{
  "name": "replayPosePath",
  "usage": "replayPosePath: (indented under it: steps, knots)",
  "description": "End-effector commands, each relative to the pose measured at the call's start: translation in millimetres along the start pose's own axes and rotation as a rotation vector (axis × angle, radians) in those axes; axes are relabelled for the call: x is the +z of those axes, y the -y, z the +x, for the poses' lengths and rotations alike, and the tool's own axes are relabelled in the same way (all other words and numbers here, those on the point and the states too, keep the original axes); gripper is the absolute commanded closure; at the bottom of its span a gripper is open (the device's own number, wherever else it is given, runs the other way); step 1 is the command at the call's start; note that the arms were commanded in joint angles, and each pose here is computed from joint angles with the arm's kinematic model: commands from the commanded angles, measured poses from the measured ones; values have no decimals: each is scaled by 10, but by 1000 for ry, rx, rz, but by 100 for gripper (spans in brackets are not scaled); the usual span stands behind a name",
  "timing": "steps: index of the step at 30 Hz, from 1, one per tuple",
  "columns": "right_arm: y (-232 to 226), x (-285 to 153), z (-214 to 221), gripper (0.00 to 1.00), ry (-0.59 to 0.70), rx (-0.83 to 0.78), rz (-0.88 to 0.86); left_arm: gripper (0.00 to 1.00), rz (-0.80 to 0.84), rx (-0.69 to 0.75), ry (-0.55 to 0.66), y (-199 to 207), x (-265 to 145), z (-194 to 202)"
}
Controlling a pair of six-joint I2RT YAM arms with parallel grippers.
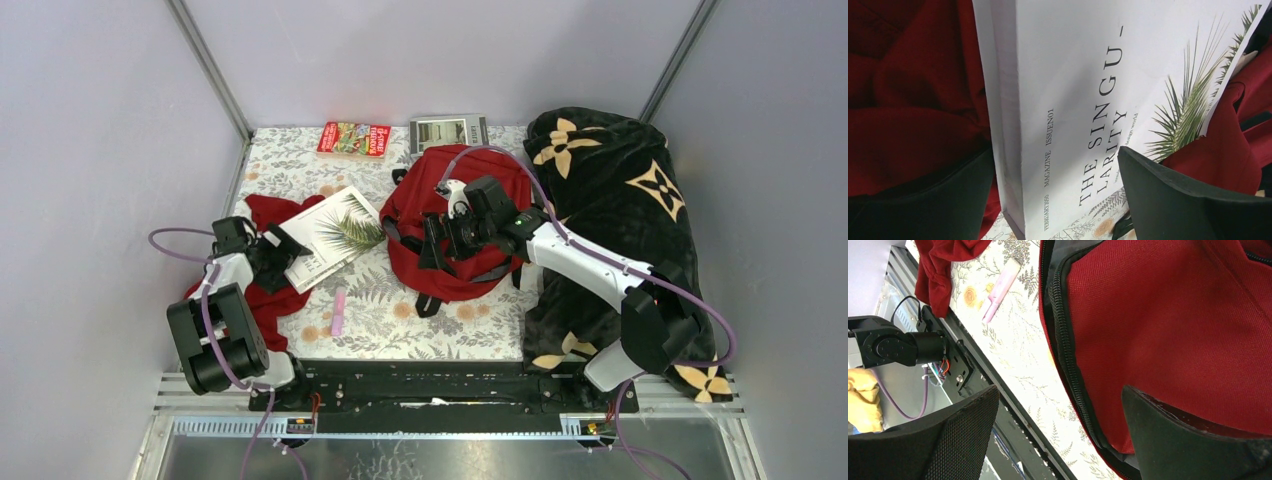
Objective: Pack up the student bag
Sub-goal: Pick up the book from the center of the board.
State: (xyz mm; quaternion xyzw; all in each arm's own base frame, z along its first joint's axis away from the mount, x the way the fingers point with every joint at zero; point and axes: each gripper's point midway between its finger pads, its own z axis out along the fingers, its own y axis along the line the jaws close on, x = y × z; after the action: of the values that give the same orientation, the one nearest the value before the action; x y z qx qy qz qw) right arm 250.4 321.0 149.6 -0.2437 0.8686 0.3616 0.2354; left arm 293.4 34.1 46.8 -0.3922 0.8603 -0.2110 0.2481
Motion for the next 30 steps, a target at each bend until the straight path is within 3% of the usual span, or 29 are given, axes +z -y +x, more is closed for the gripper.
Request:
replayPosePath:
  steps: [1, 8, 14, 30]
  knots:
    - [-88, 16, -28, 0, 1, -35, -27, 1, 74, 0, 17, 103, 36, -64]
    - [-103, 21, -23, 0, -1, -42, -23, 13, 219, -29, 19, 343, -122, -143]
    - [-97, 61, 4, 0, -17, -44, -19, 14, 463, -56, 26, 772, -367, -190]
    - [-138, 137, 25, 0, -41, -59, -10, 22, 586, 5, 4, 1036, -467, -27]
